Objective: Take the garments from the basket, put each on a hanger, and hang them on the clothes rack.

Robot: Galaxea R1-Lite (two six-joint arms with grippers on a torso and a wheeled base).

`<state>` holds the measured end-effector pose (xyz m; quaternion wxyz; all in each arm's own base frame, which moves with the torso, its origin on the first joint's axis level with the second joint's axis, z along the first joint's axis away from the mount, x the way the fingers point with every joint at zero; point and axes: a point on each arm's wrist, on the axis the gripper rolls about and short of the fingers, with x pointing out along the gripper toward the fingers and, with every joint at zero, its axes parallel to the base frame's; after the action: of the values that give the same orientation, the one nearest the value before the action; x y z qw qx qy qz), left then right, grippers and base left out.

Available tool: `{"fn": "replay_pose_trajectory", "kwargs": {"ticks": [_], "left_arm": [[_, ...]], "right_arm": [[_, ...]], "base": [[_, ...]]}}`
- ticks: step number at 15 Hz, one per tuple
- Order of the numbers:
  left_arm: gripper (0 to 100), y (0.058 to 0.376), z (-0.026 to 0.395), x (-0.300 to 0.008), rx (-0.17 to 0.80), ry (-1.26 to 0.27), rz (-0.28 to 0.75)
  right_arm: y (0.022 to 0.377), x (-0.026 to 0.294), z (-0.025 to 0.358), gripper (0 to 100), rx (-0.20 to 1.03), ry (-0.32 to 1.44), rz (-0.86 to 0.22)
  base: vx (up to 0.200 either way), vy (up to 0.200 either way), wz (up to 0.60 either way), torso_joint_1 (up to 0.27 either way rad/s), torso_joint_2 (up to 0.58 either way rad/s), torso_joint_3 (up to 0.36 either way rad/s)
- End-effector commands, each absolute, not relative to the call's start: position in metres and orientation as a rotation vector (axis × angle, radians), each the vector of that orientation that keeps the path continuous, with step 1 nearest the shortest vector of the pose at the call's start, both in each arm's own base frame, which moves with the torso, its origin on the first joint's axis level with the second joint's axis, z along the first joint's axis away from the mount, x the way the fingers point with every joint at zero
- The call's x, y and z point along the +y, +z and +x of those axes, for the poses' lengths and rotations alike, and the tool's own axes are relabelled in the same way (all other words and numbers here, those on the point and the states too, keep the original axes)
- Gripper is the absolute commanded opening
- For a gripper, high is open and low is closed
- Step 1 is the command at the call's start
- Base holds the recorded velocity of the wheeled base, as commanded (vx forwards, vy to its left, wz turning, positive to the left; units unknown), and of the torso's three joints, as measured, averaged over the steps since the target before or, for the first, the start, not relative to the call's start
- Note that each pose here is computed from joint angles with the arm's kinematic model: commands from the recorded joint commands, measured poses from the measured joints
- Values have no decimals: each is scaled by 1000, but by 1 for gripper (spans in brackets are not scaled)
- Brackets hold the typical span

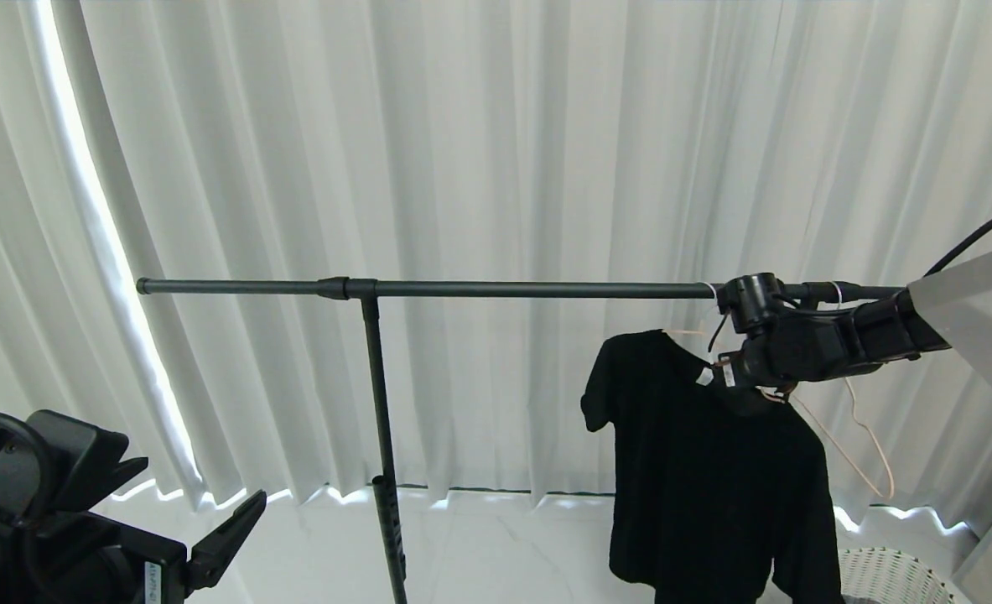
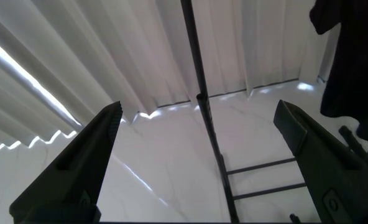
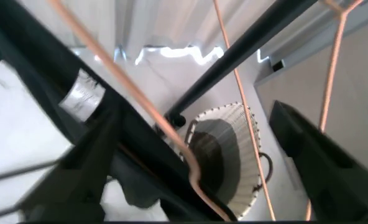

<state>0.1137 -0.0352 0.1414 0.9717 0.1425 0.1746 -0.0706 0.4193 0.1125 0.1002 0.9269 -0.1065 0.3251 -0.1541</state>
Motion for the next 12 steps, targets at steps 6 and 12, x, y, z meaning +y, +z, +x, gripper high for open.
{"fn": "replay_pose_trajectory", "kwargs": {"ticks": [6,12], "left_arm": [[100,137,111,-34,367,-139,287],[100,133,109,-27,381,-94,281]], "right_arm": [[184,95,359,100,606,-335,-77],[234,55,224,100,691,-305,-131]], "base": [[0,0,0,0,0,0],[0,0,0,0,0,0]]}}
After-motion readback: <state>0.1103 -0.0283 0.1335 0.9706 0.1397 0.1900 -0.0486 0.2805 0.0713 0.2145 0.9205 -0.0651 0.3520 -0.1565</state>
